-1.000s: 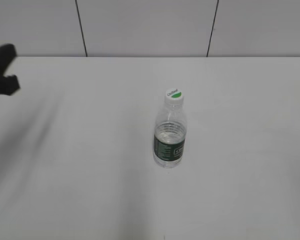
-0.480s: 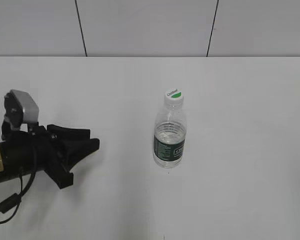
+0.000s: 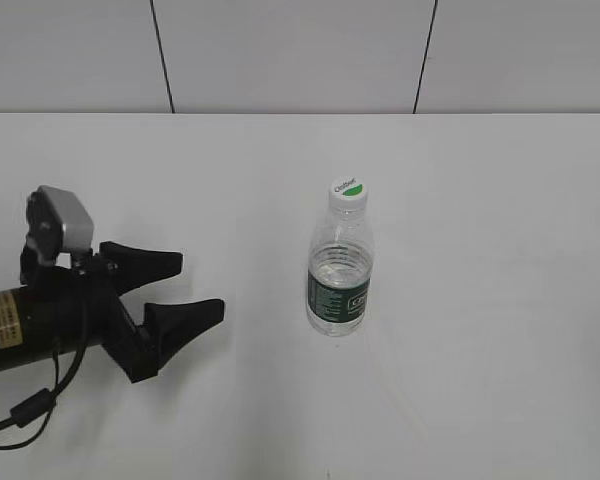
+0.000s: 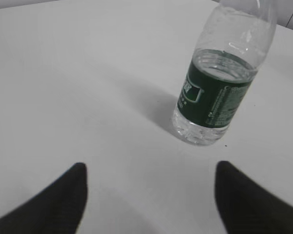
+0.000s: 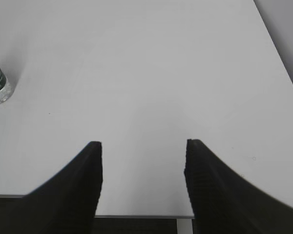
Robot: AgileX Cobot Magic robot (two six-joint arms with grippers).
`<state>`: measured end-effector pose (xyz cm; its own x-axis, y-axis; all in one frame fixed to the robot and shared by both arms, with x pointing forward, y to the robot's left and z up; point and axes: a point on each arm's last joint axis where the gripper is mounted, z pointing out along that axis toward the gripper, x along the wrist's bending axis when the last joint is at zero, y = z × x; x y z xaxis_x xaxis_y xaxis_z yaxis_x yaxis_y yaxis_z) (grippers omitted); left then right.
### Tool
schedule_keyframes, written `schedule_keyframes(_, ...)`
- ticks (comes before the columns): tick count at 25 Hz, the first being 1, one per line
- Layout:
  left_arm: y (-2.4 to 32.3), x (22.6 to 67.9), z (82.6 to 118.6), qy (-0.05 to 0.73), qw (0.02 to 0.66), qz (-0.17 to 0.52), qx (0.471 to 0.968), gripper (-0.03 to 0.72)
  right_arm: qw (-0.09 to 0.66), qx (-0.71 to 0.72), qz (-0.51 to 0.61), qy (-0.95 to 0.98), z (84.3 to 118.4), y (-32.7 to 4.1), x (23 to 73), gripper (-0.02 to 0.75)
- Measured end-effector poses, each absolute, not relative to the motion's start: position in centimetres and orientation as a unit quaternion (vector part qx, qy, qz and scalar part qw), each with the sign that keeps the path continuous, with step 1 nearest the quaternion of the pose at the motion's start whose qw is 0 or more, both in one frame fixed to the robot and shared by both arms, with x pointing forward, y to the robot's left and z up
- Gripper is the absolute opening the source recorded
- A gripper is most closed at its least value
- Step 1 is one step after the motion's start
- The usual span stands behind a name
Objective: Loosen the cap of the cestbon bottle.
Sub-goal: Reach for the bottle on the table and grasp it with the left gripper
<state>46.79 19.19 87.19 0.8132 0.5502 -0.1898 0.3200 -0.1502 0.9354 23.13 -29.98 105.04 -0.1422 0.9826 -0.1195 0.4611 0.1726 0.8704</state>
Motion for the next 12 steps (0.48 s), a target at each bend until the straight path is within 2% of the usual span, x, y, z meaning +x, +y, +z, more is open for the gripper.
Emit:
schedule_keyframes(2,18.4,47.0,87.4,0.274,0.59,0.096,0.754,0.579,0.372,0.539,0.351,0.669,105.0,-30.0,23.1,0.424)
schedule_keyframes(3,18.0,47.1,87.5,0.265,0.593,0.096,0.754,0.587,0.372,0.539,0.351,0.669,105.0,-30.0,23.1,0.424)
schedule_keyframes(12,15.0,49.1,89.1,0.197,0.622,0.063,0.756,0.576,0.372,0.539,0.351,0.669,105.0,-30.0,23.1,0.424)
